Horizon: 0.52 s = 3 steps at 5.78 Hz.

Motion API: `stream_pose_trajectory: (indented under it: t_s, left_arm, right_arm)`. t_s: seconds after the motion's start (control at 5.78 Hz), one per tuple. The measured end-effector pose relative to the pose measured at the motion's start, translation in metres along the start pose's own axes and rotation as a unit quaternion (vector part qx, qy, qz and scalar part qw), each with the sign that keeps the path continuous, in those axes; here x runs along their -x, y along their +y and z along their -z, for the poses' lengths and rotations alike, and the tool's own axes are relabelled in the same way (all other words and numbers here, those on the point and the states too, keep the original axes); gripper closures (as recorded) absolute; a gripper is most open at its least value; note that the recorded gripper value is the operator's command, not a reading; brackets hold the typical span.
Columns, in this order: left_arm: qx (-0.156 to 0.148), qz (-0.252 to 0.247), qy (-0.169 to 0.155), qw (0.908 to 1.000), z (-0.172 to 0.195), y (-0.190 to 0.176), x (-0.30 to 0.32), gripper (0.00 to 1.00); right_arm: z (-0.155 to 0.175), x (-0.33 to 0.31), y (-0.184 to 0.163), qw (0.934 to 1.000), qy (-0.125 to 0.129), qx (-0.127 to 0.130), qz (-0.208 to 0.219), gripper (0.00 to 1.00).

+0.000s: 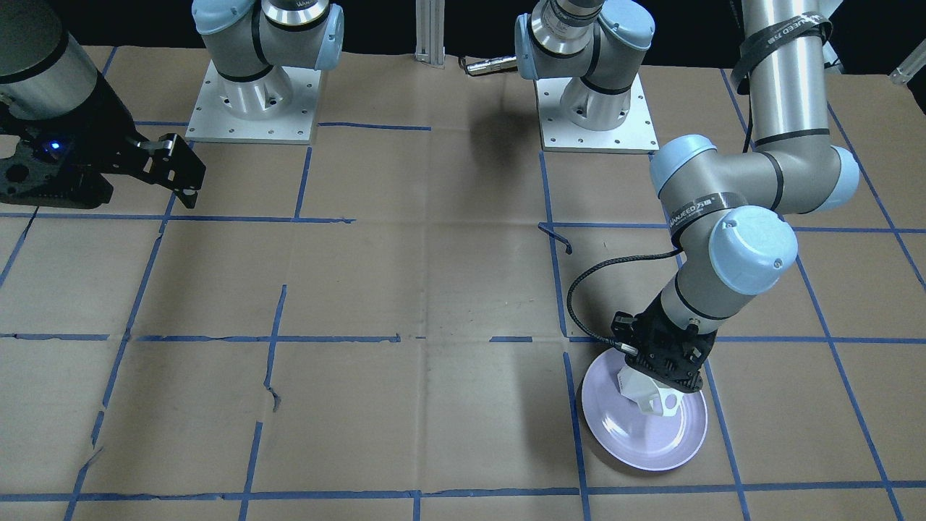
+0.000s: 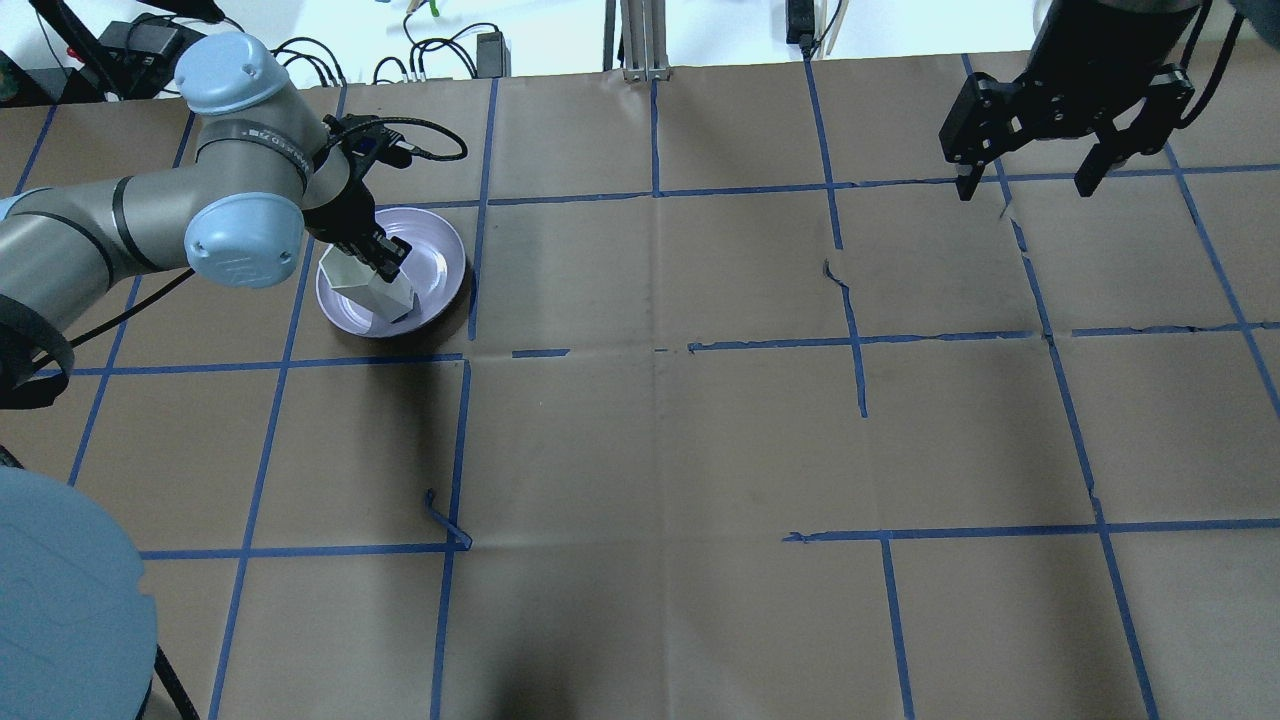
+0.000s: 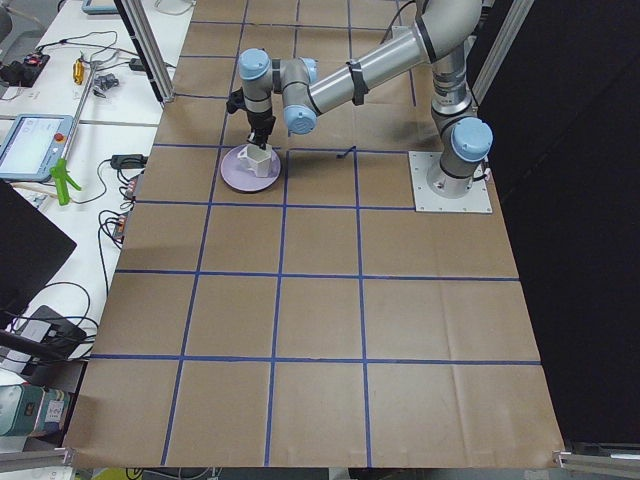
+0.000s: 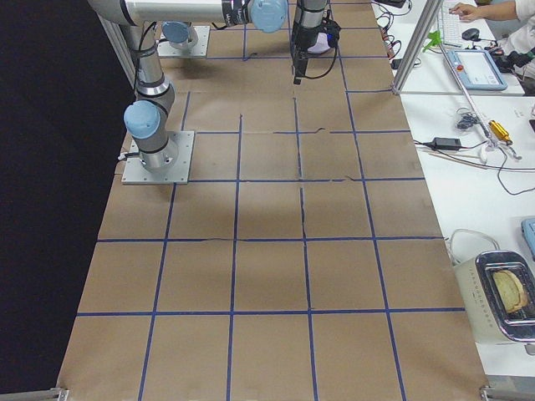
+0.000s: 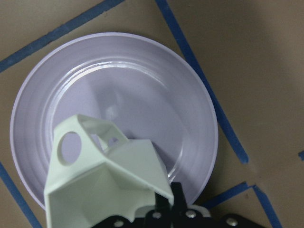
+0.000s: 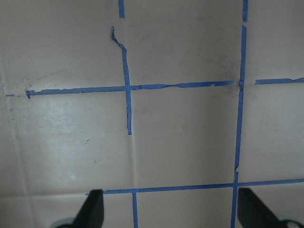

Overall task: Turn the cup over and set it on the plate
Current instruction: 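Rotate the cup upright and lower it onto the plate with the left gripper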

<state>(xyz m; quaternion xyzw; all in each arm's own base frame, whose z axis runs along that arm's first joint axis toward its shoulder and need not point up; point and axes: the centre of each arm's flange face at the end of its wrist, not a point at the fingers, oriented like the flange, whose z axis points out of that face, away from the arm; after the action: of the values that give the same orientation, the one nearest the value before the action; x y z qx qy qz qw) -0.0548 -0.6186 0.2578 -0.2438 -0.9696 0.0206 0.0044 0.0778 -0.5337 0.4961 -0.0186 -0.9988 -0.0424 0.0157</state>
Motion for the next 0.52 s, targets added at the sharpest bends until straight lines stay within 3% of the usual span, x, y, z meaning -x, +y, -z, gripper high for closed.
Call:
stream_pose_trajectory:
  t_s: [0.52]
  left_arm:
    - [-0.003,0.0,-0.002,1.0,0.0029,-0.0027,0.0014,0.01]
  right_arm:
    - [0.0,0.0,0.0,1.0,0.0,0.0,0.0,0.0]
